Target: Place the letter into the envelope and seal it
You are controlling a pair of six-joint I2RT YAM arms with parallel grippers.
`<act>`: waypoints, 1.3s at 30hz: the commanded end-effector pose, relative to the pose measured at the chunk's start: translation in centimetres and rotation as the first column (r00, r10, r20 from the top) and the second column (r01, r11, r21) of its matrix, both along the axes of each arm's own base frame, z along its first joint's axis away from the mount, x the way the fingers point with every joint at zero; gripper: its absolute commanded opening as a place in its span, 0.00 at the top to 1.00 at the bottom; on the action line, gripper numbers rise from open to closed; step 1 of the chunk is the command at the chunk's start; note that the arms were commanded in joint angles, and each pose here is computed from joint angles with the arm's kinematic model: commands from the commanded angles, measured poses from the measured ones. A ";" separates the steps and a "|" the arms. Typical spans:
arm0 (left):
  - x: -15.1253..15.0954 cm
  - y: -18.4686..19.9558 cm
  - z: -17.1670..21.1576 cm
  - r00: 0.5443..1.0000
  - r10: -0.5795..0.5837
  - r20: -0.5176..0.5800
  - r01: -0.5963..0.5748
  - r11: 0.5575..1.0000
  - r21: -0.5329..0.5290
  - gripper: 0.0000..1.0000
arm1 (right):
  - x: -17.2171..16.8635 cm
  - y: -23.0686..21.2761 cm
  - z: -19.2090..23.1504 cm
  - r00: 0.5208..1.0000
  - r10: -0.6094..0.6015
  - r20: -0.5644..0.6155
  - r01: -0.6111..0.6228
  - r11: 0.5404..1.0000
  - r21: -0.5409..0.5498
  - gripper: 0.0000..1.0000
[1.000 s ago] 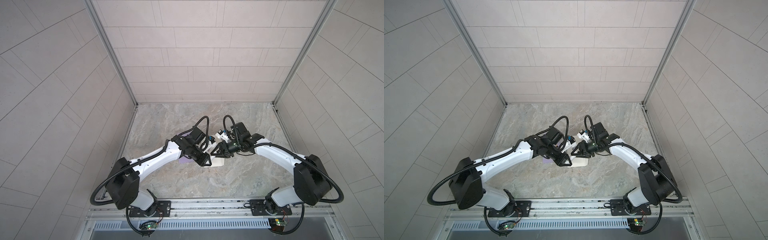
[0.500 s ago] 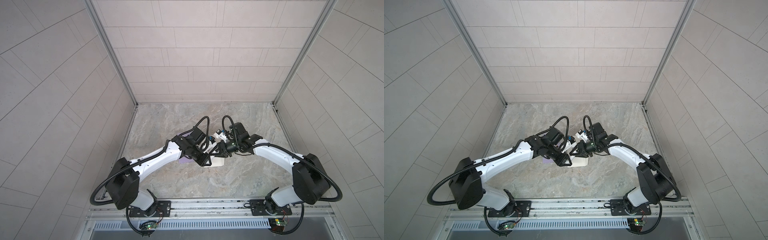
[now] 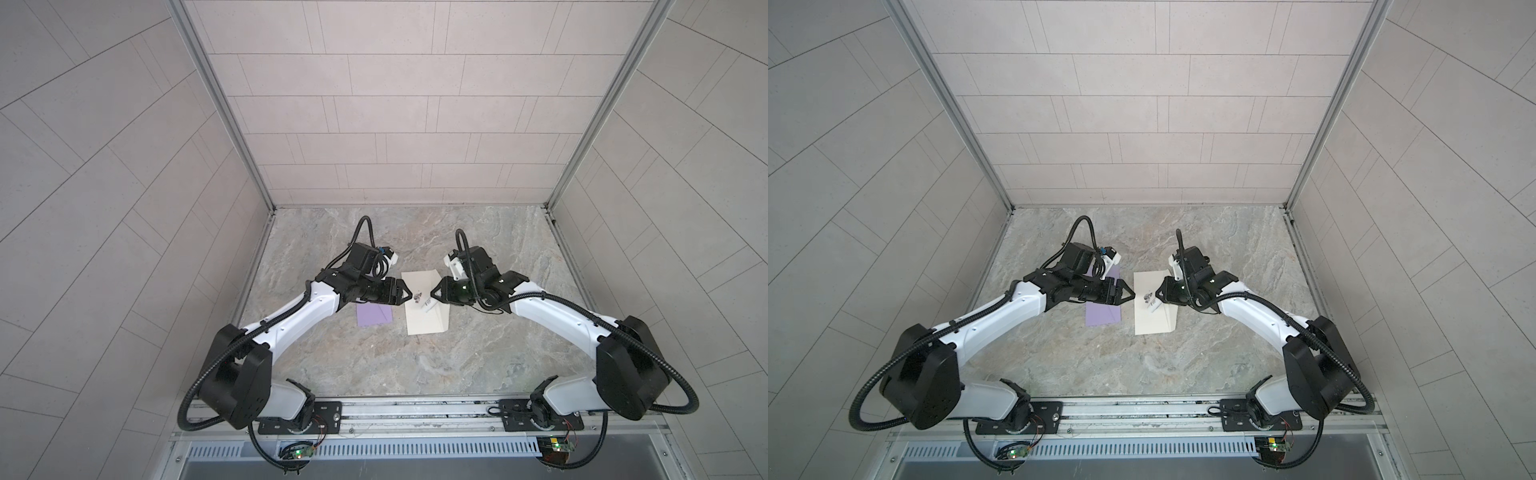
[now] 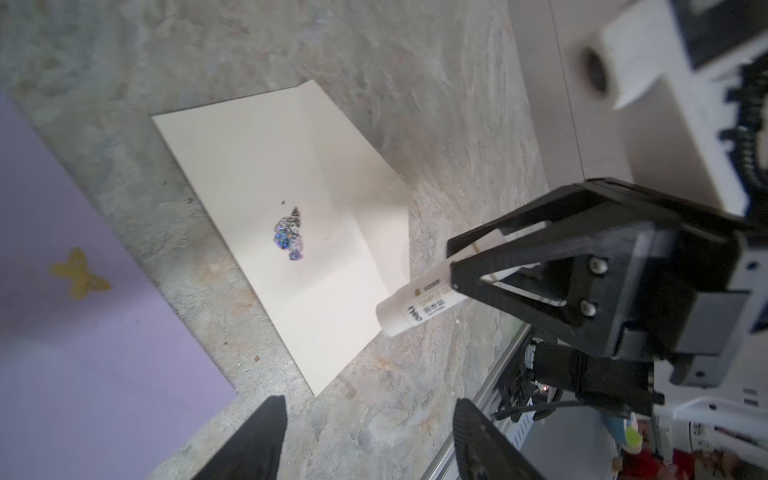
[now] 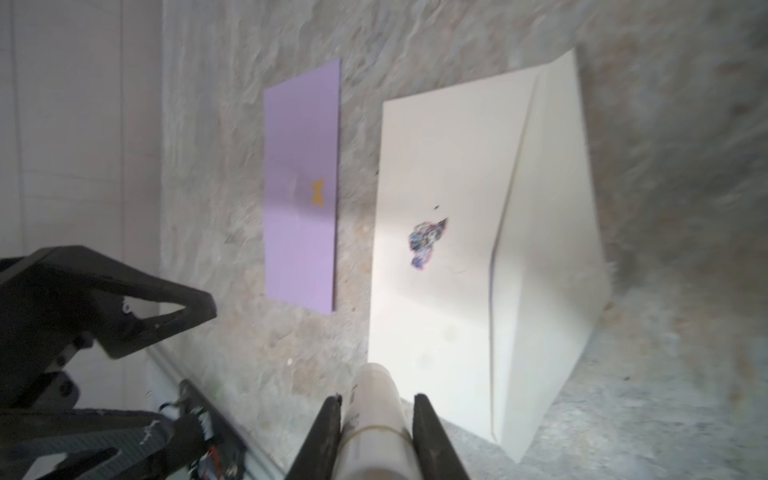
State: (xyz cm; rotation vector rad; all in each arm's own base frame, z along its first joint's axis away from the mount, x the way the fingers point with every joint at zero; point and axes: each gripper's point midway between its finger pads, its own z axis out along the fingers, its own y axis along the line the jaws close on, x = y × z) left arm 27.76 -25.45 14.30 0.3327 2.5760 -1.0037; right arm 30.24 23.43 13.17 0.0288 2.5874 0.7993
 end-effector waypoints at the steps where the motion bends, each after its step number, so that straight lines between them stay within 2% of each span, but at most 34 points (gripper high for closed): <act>1: 1.1 1.5 -2.8 0.987 0.132 -0.096 -0.119 0.984 0.132 0.26 | 3.5 -2.8 1.3 0.962 -0.163 0.219 0.205 0.961 -0.185 0.99; 3: 1.2 1.5 -4.0 0.979 0.138 -0.153 -0.110 0.977 0.183 0.25 | 4.1 -3.0 1.4 0.945 -0.173 0.279 0.244 0.938 -0.246 0.99; 7: 1.7 0.6 -5.3 0.961 0.161 -0.227 -0.122 0.977 0.174 0.25 | 4.9 -1.9 0.7 0.937 -0.165 0.308 0.253 0.928 -0.275 1.00; 14: 2.6 1.3 -6.6 0.936 0.247 -0.252 -0.191 0.955 0.227 0.25 | 5.3 0.6 -1.4 0.954 -0.108 0.280 0.200 0.925 -0.324 1.00; 24: 2.3 1.4 -7.4 0.927 0.258 -0.272 -0.198 0.953 0.229 0.25 | 4.2 2.6 -3.2 0.967 -0.044 0.249 0.139 0.917 -0.375 1.00; 39: 1.6 1.6 -8.7 0.918 0.256 -0.304 -0.184 0.951 0.249 0.25 | 2.4 2.9 -7.6 0.978 0.041 0.206 0.074 0.849 -0.522 1.00</act>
